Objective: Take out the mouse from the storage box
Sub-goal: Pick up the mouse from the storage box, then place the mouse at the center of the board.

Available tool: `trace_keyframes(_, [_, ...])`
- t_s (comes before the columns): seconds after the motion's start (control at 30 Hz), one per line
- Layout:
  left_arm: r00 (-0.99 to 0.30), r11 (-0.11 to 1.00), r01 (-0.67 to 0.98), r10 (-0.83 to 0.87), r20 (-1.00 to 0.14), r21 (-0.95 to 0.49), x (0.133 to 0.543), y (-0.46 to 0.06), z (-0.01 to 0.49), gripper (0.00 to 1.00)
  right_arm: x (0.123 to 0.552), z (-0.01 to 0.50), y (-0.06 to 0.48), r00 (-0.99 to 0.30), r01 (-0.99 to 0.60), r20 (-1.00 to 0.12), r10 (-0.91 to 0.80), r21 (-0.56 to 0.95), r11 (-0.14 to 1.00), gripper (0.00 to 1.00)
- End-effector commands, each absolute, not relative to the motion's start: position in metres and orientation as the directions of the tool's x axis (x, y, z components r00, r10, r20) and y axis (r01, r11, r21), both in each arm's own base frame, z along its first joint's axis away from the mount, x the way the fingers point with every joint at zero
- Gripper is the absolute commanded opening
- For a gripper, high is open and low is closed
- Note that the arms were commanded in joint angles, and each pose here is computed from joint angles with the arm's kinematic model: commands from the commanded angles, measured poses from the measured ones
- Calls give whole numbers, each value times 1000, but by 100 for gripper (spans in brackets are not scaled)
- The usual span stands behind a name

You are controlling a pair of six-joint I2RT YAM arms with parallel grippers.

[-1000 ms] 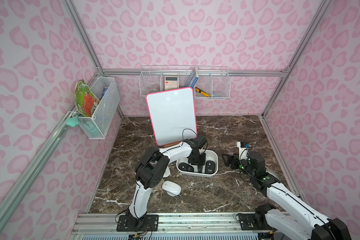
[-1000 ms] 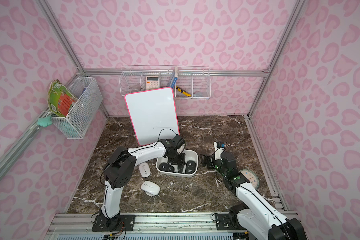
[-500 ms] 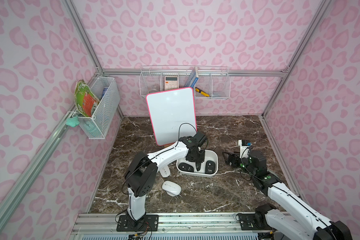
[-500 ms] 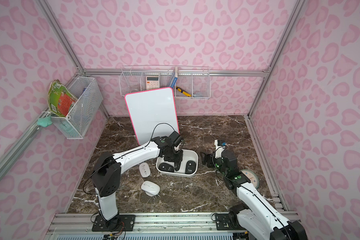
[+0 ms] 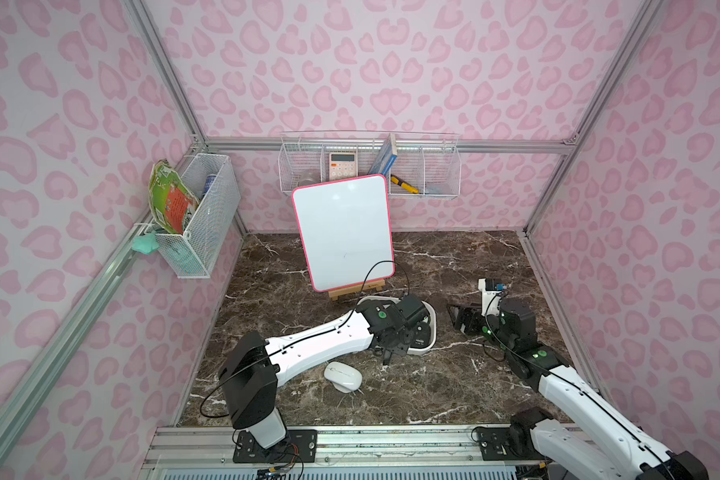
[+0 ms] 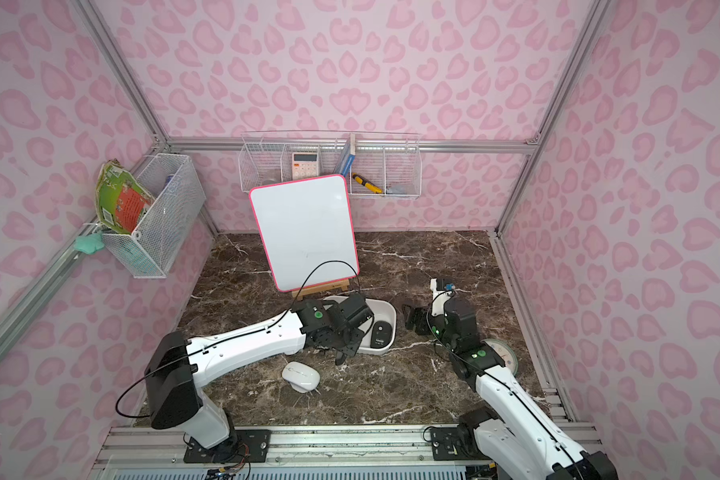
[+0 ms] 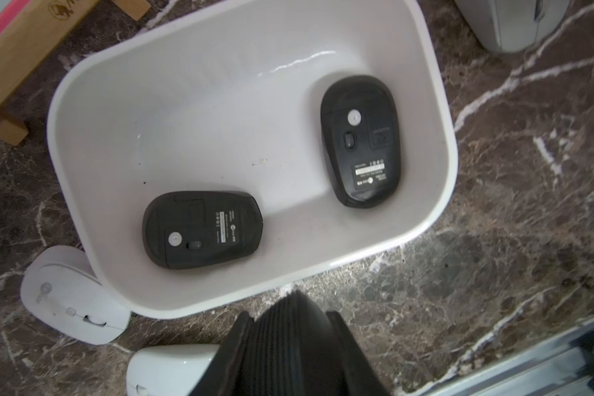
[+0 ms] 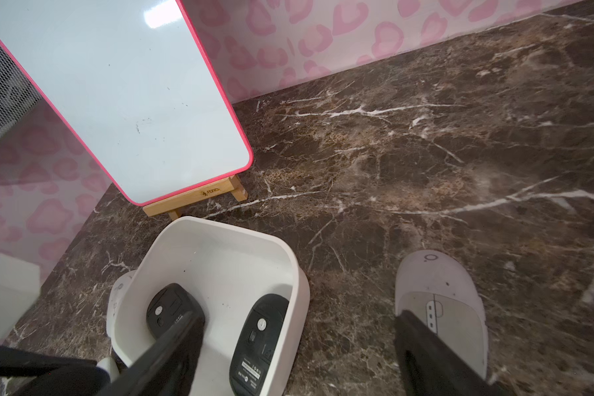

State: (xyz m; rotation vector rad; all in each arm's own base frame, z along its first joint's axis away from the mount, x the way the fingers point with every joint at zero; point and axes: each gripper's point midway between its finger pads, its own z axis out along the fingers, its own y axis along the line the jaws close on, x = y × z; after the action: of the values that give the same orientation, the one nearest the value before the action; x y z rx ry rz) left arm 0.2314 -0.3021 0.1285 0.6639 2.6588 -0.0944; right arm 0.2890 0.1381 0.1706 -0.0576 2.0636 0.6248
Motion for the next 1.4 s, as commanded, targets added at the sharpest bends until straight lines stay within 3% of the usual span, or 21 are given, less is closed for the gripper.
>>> trace_keyframes(0.0, [-777, 849, 490, 528, -343, 196, 229, -282, 120, 22, 282, 167, 136, -556, -257, -791, 254, 455, 853, 90])
trace_keyframes(0.13, [-736, 804, 499, 590, -332, 323, 223, -275, 114, 20, 282, 178, 139, -552, -282, -801, 232, 441, 852, 90])
trace_keyframes(0.27, [-737, 793, 510, 602, -307, 333, 216, -271, 99, 21, 285, 177, 142, -577, -285, -797, 177, 400, 871, 90])
trace_keyframes(0.47, [-716, 737, 501, 647, -262, 454, 217, -264, 76, 21, 283, 188, 142, -545, -273, -793, 271, 474, 837, 90])
trace_keyframes(0.63, [-711, 728, 526, 660, -242, 440, 216, -276, 51, 22, 289, 202, 150, -563, -316, -811, 160, 390, 865, 89])
trace_keyframes(0.77, [-704, 694, 532, 681, -202, 486, 216, -272, 38, 23, 287, 200, 148, -564, -296, -804, 188, 409, 863, 89])
trace_keyframes(1.07, [-701, 715, 555, 677, -224, 424, 205, -285, 30, 62, 288, 203, 147, -564, -273, -798, 212, 423, 864, 89])
trace_keyframes(1.37, [-713, 789, 524, 612, -342, 320, 199, -290, 61, 82, 289, 183, 166, -623, -250, -769, 143, 369, 895, 90])
